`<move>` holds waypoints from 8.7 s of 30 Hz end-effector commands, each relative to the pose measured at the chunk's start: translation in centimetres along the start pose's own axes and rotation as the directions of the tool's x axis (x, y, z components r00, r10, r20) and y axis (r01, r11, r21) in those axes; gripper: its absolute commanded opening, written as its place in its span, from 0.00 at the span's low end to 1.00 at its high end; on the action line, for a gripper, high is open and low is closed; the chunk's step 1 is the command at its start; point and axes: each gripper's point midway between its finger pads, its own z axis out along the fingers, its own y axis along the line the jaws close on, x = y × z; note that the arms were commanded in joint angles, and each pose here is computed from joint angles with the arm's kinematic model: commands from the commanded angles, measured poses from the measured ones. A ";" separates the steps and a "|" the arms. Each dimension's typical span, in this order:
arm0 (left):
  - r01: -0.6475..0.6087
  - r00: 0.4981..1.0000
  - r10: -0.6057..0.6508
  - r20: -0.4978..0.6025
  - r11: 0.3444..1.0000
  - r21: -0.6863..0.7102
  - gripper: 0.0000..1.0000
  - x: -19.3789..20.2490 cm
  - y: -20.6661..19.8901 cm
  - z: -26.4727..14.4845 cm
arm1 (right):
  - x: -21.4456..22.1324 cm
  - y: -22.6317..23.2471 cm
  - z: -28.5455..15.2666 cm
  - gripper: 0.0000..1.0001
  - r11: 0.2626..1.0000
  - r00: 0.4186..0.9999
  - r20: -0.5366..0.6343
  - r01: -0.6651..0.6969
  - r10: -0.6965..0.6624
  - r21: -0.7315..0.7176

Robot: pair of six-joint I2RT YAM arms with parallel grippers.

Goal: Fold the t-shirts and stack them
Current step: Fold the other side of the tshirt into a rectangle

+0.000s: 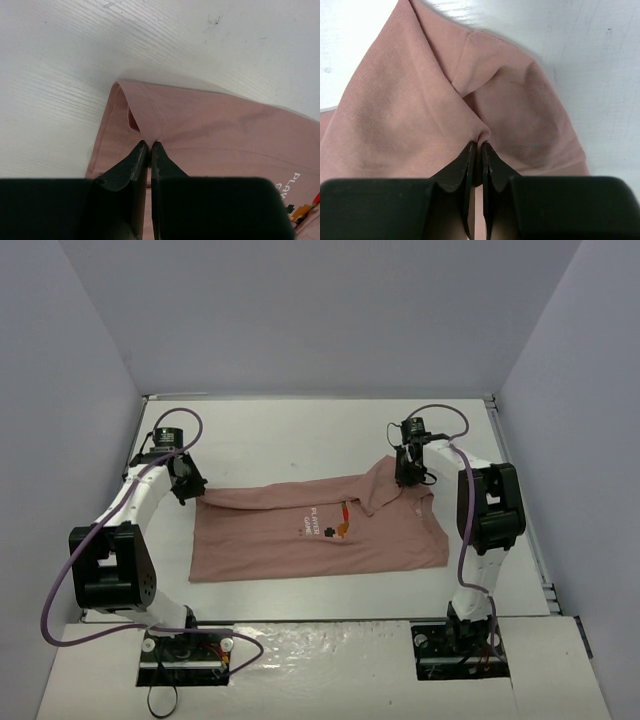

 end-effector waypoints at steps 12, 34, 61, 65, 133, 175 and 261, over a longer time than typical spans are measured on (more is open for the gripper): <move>0.004 0.998 -0.005 0.068 1.000 0.013 0.00 -2.5 -0.2 -0.5 | -5.5 -0.9 -9.7 0.00 0.998 0.976 0.212 -0.056 0.049 0.024; 0.045 0.999 -0.045 -0.012 0.999 0.010 0.00 -1.1 1.0 2.3 | 0.2 -0.8 -13.7 0.00 0.986 0.978 0.126 -0.159 0.164 -0.052; 0.099 0.987 -0.109 -0.120 0.991 -0.089 0.03 4.1 4.6 3.4 | 3.0 -1.2 -13.3 0.00 0.985 0.982 0.068 -0.171 0.173 -0.036; 0.102 0.988 -0.111 -0.109 0.991 -0.083 0.09 4.0 4.5 2.9 | 3.3 -1.2 -13.3 0.00 0.984 0.982 0.065 -0.173 0.175 -0.036; -0.092 0.995 0.091 -0.026 0.996 -0.012 0.45 2.4 -3.4 4.7 | 10.5 -1.5 -12.2 0.35 0.976 0.985 0.041 -0.172 0.168 0.137; -0.222 0.974 0.218 0.062 0.974 0.052 0.45 4.9 -0.9 -2.9 | 11.4 8.4 -6.1 0.44 0.855 0.860 -0.022 0.509 -0.509 0.101; -0.277 0.961 0.272 0.057 0.931 0.238 0.45 6.3 -5.4 -3.1 | 11.8 1.1 -8.3 0.00 0.990 1.000 -0.011 0.027 -0.026 0.135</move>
